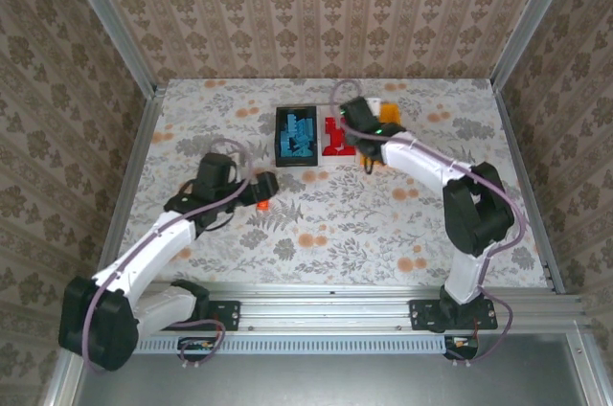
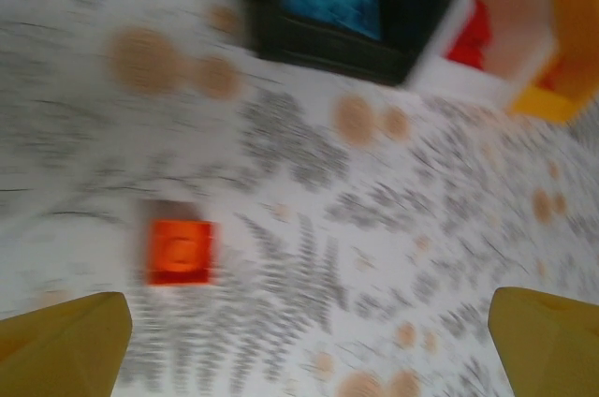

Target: Sort the legos into containers by color

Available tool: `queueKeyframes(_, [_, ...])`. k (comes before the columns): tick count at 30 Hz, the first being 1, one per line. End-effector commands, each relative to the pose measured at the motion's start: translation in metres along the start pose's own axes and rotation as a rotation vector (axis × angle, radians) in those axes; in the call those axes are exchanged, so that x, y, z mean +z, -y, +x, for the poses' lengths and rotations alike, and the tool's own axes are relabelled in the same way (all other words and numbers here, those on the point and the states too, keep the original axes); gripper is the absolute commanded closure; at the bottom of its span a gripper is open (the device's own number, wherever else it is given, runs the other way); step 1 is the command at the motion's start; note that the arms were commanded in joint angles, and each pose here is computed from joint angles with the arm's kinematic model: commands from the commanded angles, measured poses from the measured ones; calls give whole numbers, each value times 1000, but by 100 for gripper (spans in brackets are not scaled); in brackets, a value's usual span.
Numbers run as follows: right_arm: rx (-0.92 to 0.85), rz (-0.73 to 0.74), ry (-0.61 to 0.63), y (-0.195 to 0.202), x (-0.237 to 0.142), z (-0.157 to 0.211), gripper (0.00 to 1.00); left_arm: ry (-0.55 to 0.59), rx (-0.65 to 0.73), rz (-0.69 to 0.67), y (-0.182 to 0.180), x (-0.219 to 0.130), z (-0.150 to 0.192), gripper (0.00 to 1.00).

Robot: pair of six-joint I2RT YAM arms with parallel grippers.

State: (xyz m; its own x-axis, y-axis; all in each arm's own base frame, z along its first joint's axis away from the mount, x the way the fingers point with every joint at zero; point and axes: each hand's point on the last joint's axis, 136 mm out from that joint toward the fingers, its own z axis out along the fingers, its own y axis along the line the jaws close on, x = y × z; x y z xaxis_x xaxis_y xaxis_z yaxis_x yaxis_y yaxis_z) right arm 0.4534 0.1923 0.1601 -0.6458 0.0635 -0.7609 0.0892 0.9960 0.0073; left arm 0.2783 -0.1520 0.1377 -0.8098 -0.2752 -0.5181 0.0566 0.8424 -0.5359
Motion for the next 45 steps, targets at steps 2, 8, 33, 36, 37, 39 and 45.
queueKeyframes(2, [-4,-147,27,-98,-33,42,30,66,-196,-165,-69,-18,-4,0])
queueKeyframes(8, [-82,-223,-102,-197,-25,113,19,156,-440,-222,-121,-38,-3,0])
queueKeyframes(33, [-182,-243,-266,-244,1,203,42,196,-479,-181,-127,-39,10,0])
queueKeyframes(36, [-198,-218,-256,-238,3,204,49,196,-477,-183,-128,-39,10,0])
queueKeyframes(37, [-201,-212,-251,-236,2,203,52,197,-477,-183,-128,-39,10,0])
queueKeyframes(39, [-209,-202,-239,-232,1,200,56,197,-478,-182,-128,-39,10,0])
queueKeyframes(45, [-225,-193,-207,-218,-6,195,64,195,-479,-176,-127,-38,9,0])
